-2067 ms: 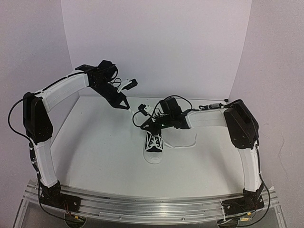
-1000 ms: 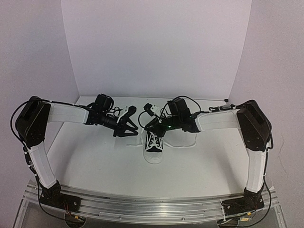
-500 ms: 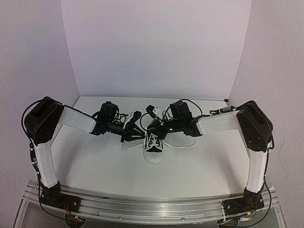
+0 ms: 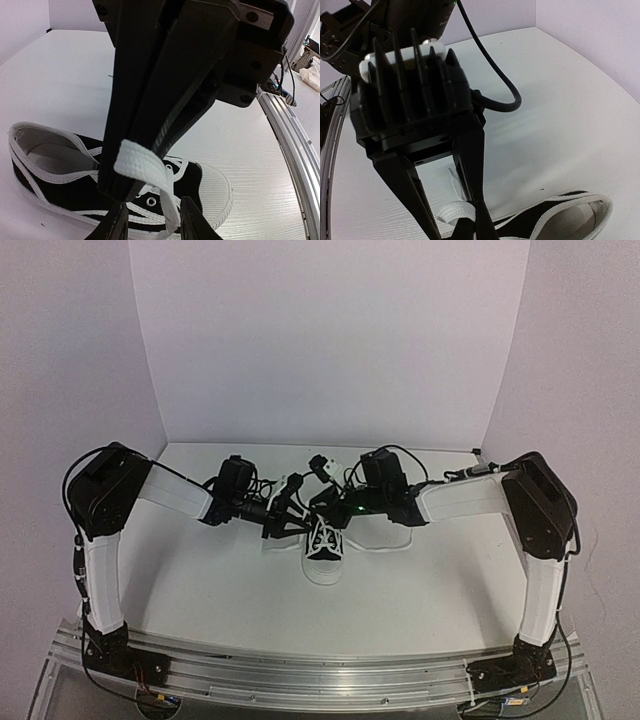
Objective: Tie the shoes
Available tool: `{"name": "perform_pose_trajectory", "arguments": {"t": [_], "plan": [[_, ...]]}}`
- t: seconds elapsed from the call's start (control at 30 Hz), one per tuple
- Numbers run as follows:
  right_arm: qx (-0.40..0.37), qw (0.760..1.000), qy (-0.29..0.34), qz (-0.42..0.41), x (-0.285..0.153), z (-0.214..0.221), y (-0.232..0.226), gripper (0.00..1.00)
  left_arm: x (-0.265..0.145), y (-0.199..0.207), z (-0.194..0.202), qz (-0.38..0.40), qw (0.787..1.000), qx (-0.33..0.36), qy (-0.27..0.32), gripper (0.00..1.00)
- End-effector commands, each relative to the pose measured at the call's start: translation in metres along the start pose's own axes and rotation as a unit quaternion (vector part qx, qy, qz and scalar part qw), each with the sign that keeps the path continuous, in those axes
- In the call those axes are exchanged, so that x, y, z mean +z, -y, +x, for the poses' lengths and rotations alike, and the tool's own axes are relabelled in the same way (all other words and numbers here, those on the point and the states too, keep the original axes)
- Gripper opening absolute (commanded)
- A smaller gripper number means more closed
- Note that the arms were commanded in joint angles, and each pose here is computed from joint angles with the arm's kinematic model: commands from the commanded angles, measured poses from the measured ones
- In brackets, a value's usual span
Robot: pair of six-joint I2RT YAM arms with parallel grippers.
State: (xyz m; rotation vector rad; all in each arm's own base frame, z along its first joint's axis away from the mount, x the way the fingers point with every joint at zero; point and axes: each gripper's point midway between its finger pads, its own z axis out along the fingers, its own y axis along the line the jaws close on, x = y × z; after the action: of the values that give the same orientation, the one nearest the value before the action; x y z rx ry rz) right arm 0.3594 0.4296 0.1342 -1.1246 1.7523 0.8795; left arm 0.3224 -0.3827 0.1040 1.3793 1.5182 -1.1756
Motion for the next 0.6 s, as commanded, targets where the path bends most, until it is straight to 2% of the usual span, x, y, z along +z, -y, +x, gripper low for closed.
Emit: {"name": "perform_pose_trajectory", "arguments": {"t": [0.0,0.33,0.57], "plan": [[-0.014,0.999,0.049,-0.015,-0.01,-0.03,-0.004,0.0,0.011,0.001,-0.023,0.031,0.998,0.03,0.036,0.37],[0.005,0.997,0.072,-0.027,-0.013,-0.031,-0.003,0.0,0.015,0.001,-0.035,0.03,0.996,0.022,0.086,0.39],[0.027,0.996,0.089,-0.016,-0.018,-0.033,0.002,0.0,0.027,0.001,-0.023,0.039,0.996,0.009,0.079,0.41]]}}
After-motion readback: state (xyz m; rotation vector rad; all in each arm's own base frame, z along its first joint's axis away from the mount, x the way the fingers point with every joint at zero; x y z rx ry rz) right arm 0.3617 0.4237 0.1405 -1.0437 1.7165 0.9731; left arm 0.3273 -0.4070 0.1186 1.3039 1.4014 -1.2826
